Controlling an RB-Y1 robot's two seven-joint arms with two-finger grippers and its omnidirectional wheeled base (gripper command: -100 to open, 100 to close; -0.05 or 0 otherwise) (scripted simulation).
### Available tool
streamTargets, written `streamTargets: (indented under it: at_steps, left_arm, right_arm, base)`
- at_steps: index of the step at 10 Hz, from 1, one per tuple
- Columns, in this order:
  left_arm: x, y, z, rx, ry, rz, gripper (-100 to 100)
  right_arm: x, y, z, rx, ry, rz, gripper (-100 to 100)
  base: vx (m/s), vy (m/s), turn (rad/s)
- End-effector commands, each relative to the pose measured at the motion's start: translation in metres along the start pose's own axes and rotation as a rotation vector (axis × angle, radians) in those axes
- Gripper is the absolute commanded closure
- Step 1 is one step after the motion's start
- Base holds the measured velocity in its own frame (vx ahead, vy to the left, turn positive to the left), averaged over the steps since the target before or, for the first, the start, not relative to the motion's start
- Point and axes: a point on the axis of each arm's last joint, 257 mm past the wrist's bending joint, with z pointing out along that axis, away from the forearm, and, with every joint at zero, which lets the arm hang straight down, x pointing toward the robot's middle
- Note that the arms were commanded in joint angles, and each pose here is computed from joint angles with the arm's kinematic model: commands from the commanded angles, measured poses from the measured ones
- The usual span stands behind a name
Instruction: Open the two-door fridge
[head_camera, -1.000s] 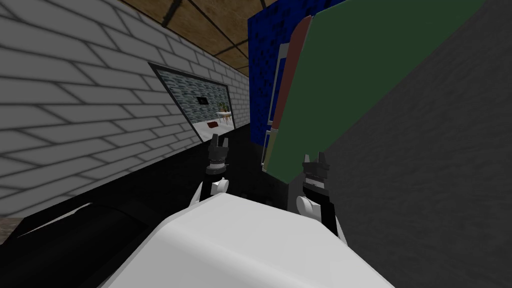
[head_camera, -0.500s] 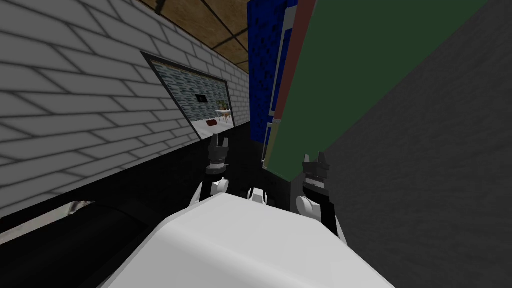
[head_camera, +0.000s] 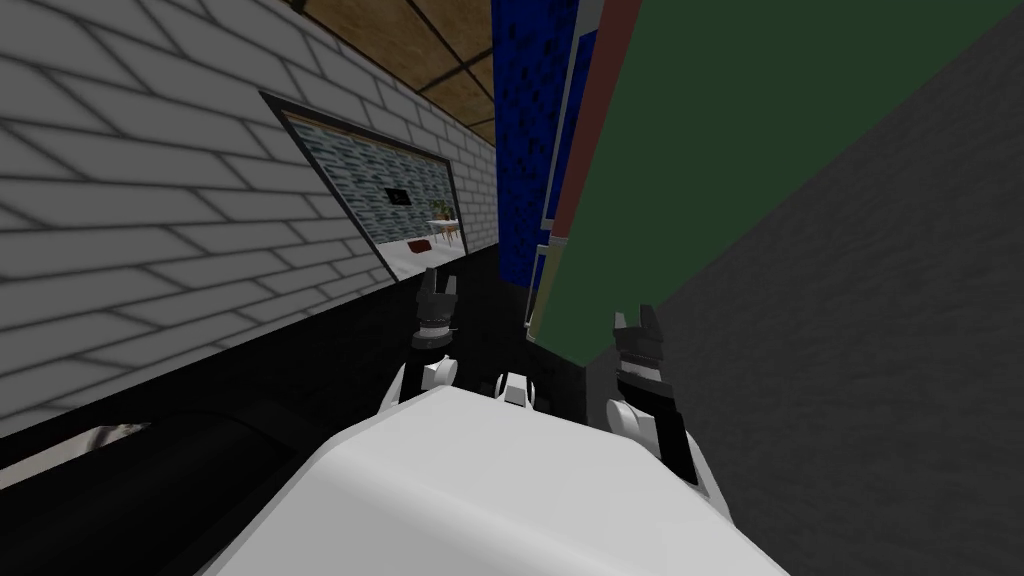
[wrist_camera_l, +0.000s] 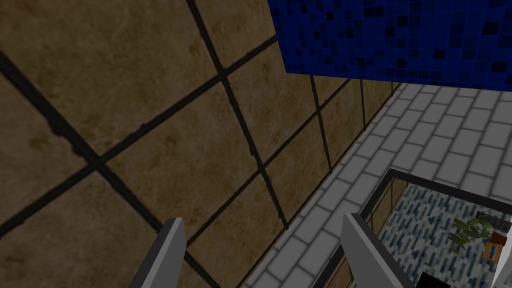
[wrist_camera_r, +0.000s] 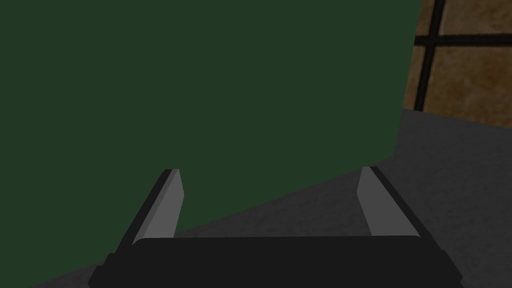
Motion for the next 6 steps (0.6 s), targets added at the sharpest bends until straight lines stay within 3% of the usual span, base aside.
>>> streamTargets:
  at_steps: [1,6]
  left_arm:
    - [0.0,0.0,0.0,0.0,0.0,0.0,0]
    - [0.0,0.0,0.0,0.0,0.0,0.0,0]
  right_arm:
    - [-0.012,0.0,-0.002,0.009,0.029,-0.174,-100]
    - [-0.033,0.005,-0.004,0.011,0.076,-0.491,-100]
  base:
    - [0.133,0.102,-0.062]
    - [0.137,0.111,-0.049]
